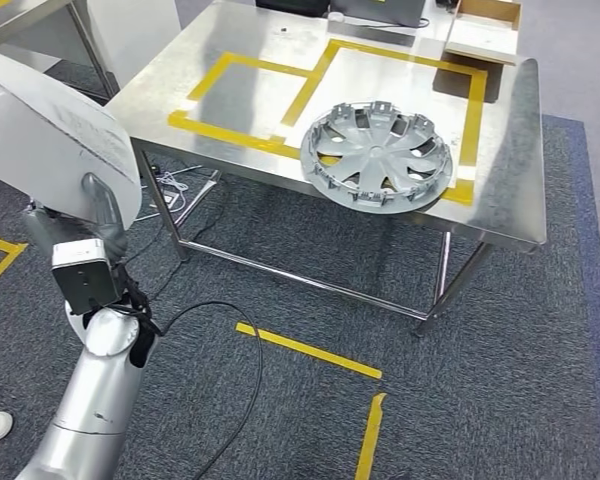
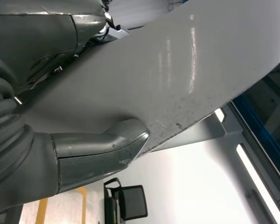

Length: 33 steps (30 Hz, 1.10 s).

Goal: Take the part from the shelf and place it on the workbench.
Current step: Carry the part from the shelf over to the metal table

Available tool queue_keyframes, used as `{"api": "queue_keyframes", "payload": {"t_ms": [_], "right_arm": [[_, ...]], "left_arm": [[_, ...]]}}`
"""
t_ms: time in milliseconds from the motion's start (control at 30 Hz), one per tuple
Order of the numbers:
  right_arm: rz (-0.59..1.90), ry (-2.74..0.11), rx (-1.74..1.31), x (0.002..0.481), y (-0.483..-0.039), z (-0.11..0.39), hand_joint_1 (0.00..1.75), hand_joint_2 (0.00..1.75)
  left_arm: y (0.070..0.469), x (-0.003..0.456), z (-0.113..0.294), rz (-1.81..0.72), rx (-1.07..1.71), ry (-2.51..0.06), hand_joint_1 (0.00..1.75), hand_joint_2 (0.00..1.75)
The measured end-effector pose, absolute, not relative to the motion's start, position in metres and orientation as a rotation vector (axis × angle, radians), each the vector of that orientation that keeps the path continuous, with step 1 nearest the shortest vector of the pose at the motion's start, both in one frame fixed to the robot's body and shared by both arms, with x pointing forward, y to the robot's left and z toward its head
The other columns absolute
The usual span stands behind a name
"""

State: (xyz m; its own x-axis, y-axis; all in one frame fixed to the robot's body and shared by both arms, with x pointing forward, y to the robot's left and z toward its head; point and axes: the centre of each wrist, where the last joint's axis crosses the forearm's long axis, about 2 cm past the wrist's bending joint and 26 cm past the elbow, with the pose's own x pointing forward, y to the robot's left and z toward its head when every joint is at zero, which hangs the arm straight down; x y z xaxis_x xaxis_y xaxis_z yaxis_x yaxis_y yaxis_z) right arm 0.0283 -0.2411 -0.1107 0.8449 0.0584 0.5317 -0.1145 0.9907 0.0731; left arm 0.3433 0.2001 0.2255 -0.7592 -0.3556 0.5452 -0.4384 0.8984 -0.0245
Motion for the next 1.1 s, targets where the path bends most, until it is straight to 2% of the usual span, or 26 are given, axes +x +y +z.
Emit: {"api": "queue_keyframes", "payload": {"t_ms": [1100], "right_arm": [[0.087, -0.561, 0.104, 0.0262, -0.2392, -0.1107, 0.00, 0.00]], "left_arm": [[0.1983, 0.3386, 0.2220, 0.181, 0.597, -2.529, 1.75, 1.75]]}}
